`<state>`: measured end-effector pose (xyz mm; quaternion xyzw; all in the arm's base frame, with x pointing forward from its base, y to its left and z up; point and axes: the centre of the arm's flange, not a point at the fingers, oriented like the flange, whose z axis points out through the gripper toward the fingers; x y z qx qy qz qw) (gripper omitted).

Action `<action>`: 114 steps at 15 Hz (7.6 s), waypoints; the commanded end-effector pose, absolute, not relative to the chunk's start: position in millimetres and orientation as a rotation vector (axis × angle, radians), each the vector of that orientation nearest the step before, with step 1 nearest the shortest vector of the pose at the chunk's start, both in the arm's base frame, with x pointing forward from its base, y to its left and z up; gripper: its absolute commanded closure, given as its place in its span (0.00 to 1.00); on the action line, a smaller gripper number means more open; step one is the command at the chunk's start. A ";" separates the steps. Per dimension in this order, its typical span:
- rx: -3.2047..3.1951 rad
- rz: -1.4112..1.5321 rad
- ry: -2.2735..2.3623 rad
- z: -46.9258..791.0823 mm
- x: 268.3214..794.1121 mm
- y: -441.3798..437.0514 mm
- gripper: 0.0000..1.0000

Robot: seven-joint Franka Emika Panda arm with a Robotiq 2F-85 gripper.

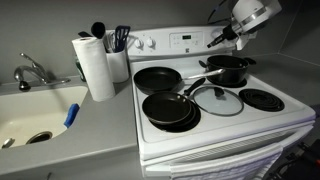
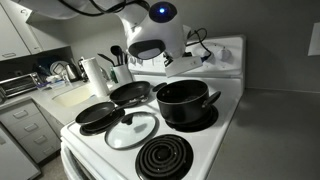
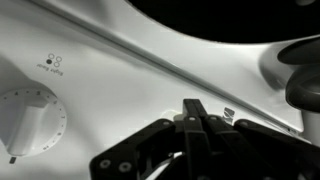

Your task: Turn on the stove

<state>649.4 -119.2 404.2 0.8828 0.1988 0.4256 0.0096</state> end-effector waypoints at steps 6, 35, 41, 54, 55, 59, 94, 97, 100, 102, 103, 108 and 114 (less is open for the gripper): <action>2.718 1.384 0.673 408.4 685.2 -113.8 1.00; 2.718 1.473 0.700 408.5 715.2 -99.8 1.00; 2.712 1.461 0.693 408.9 714.1 -100.8 1.00; 2.729 1.442 0.696 401.4 726.6 -112.0 1.00; 2.728 1.446 0.700 401.8 728.6 -113.2 1.00; 2.732 1.447 0.709 402.2 735.4 -116.9 1.00; 2.619 1.448 0.562 413.4 676.0 -40.3 1.00; 2.613 1.436 0.517 412.8 660.8 -15.6 1.00; 2.614 1.387 0.460 410.1 634.3 13.0 1.00; 2.620 1.343 0.395 406.0 609.4 31.1 1.00; 2.622 1.326 0.363 404.2 598.1 38.6 1.00; 2.601 1.307 0.272 398.3 549.7 50.7 0.72; 2.622 1.327 0.280 416.6 507.2 27.4 0.30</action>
